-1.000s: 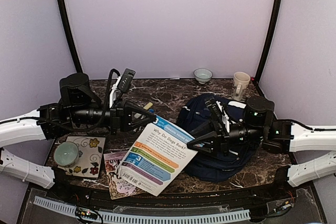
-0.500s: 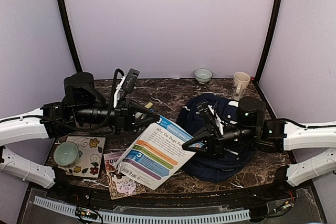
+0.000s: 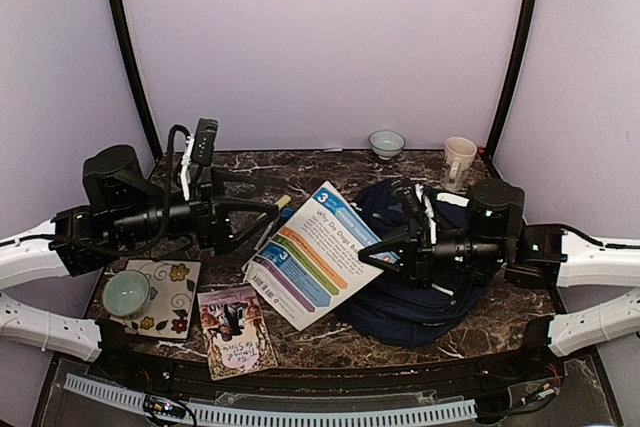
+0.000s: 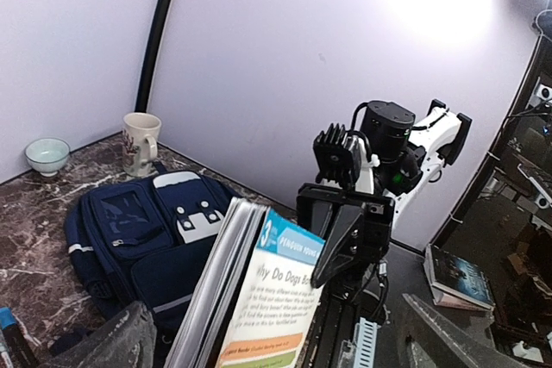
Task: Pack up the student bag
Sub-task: Pass from the left arm to the right, then pass from the right arm to the left, then pick up the largest pocket of the bag from the student bag.
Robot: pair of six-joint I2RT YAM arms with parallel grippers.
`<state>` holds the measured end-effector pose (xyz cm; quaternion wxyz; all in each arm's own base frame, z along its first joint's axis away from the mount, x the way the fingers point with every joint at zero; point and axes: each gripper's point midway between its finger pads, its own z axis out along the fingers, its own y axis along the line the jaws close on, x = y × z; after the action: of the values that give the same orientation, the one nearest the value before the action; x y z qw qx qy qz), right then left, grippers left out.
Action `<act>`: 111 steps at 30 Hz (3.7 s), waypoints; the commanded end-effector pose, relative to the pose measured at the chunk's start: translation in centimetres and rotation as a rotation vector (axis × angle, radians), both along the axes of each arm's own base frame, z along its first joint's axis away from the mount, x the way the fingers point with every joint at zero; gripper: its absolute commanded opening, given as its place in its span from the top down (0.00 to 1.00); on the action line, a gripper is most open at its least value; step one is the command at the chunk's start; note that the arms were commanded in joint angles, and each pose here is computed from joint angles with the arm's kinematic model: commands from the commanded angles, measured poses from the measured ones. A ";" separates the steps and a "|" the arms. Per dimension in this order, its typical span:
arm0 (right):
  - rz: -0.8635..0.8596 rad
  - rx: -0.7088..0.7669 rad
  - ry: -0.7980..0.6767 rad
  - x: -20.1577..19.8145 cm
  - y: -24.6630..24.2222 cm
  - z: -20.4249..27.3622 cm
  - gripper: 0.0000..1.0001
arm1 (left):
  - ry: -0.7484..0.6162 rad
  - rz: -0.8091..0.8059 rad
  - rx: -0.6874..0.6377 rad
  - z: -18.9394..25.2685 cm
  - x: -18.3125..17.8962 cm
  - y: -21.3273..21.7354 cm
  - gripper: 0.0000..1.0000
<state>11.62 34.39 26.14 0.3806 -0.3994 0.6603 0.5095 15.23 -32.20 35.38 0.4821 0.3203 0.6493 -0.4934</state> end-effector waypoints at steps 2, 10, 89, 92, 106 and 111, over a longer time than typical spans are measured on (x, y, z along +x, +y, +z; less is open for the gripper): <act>-0.148 0.149 -0.068 1.7 -1.8 5.9 1.00 | -0.074 0.103 -0.035 -0.2 0.7 2.1 0.01; -0.216 0.255 -0.085 2.4 -2.8 9.2 1.00 | -0.107 0.062 -0.108 -0.4 -0.8 3.1 0.01; -0.517 -0.431 0.035 7.2 -5.8 -7.1 0.04 | 0.146 0.344 -0.202 -7.3 3.1 6.1 1.00; -0.502 -0.510 0.067 6.8 -5.7 -9.6 0.04 | 0.147 0.361 -0.191 -7.8 3.3 6.3 1.00; -0.510 -0.763 0.117 5.8 -6.3 -16.5 0.02 | 0.148 0.336 -0.154 -8.7 2.9 6.0 1.00; -0.583 -0.782 0.111 6.7 -7.1 -17.0 0.17 | 0.150 0.325 -0.147 -8.8 2.8 5.8 1.00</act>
<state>17.59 27.28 8.92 0.2752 -0.3051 0.9035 0.1220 18.40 -26.31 25.27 0.5162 0.1318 0.7094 -0.4614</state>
